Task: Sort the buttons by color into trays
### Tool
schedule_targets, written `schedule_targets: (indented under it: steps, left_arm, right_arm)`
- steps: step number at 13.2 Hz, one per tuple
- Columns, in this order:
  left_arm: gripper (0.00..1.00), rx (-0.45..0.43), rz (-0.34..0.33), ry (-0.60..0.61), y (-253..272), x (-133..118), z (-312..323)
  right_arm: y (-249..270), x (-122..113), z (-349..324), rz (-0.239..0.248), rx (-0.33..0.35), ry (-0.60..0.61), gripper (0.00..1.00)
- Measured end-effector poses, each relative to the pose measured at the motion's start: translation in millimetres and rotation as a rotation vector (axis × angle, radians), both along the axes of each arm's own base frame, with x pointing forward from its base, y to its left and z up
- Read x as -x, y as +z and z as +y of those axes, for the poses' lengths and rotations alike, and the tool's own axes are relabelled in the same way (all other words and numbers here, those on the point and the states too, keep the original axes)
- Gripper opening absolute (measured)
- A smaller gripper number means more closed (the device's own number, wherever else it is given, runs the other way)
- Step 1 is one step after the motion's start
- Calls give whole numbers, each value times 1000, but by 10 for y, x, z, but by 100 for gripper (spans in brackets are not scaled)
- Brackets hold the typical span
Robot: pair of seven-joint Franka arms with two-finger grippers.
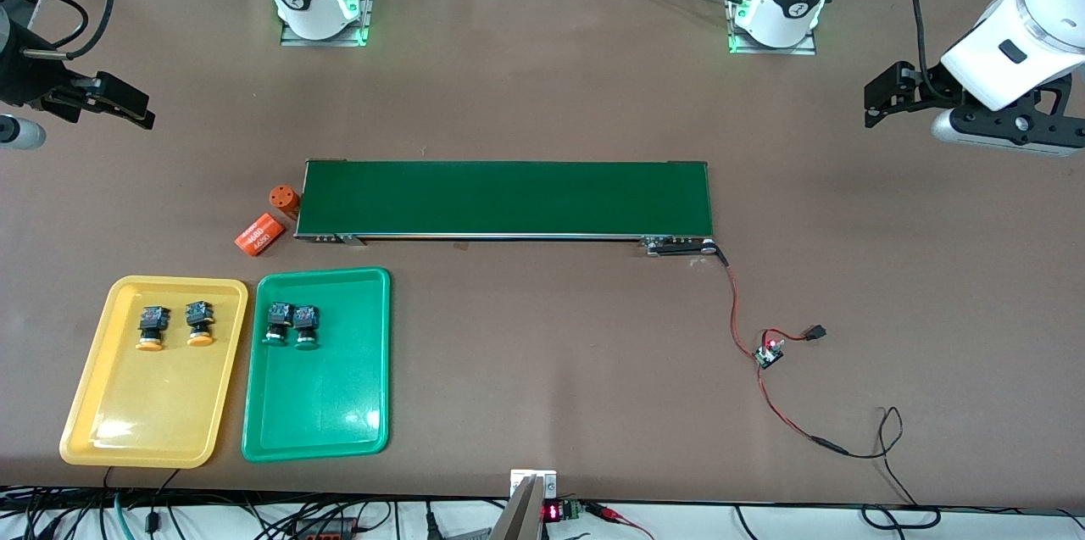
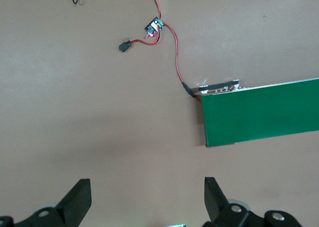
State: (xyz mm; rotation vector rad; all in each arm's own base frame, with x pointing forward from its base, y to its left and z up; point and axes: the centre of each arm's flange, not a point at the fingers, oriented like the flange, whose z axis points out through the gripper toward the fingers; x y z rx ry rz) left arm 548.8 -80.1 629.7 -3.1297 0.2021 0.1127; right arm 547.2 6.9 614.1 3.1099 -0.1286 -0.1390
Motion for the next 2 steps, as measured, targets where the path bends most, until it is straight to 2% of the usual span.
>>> schedule_targets:
  steps: [2]
  left_arm:
    - [100,0,0,0,-1,-1,0]
  right_arm:
    - [-1,1,1,1,0,0,100]
